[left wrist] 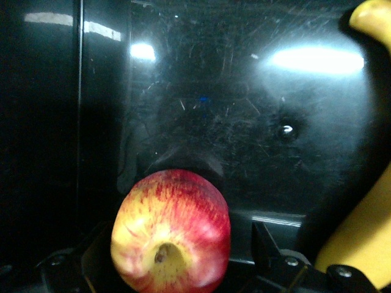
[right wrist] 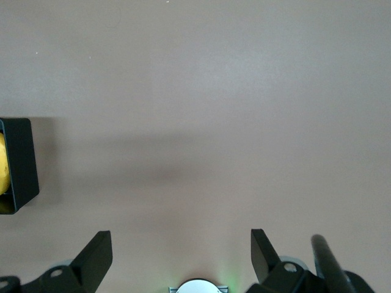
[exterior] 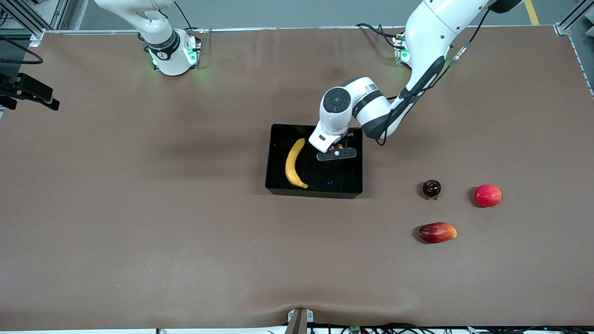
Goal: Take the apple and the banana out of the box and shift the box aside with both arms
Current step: 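Grasp the red-yellow apple with the left gripper and lift it, then carry the apple with the left gripper toward the other fruits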
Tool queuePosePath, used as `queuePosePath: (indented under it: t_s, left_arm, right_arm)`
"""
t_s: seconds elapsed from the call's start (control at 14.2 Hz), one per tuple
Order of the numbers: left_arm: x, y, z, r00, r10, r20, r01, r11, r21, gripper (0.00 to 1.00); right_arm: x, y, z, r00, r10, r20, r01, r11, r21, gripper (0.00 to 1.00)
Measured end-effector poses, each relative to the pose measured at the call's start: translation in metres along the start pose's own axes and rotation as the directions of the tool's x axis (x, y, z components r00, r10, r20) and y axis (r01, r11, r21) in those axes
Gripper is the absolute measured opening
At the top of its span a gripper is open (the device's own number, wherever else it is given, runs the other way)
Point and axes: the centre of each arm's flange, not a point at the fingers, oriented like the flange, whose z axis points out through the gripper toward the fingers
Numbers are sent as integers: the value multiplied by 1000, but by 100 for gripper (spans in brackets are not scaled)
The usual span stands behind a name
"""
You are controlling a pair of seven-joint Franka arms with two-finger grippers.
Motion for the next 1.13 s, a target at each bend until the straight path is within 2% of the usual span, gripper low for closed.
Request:
queuePosePath:
  t_s: [0.21, 0.35, 0.49, 0.78, 0.92, 1.13]
  left_arm:
    - [2, 1, 1, 1000, 4, -3, -4, 1000, 2, 72]
    - [12, 4, -13, 1000, -2, -21, 2, 1000, 6, 72]
    - [24, 8, -45, 999, -8, -34, 10, 999, 51, 72]
    - [49, 11, -163, 994, 10, -110, 2, 995, 100, 72]
    - [73, -12, -214, 990, 32, -134, -17, 994, 110, 72]
    - [119, -83, -249, 991, 97, -91, -85, 989, 120, 72]
  right_arm:
    - [0, 0, 0, 1000, 0, 0, 0, 1000, 0, 100]
    - [0, 0, 0, 1000, 0, 0, 0, 1000, 0, 100]
    - [0, 0, 0, 1000, 0, 0, 0, 1000, 0, 100]
    - [0, 0, 0, 1000, 0, 0, 0, 1000, 0, 100]
    - [0, 0, 0, 1000, 0, 0, 0, 1000, 0, 100]
    - [0, 0, 0, 1000, 0, 0, 0, 1000, 0, 100]
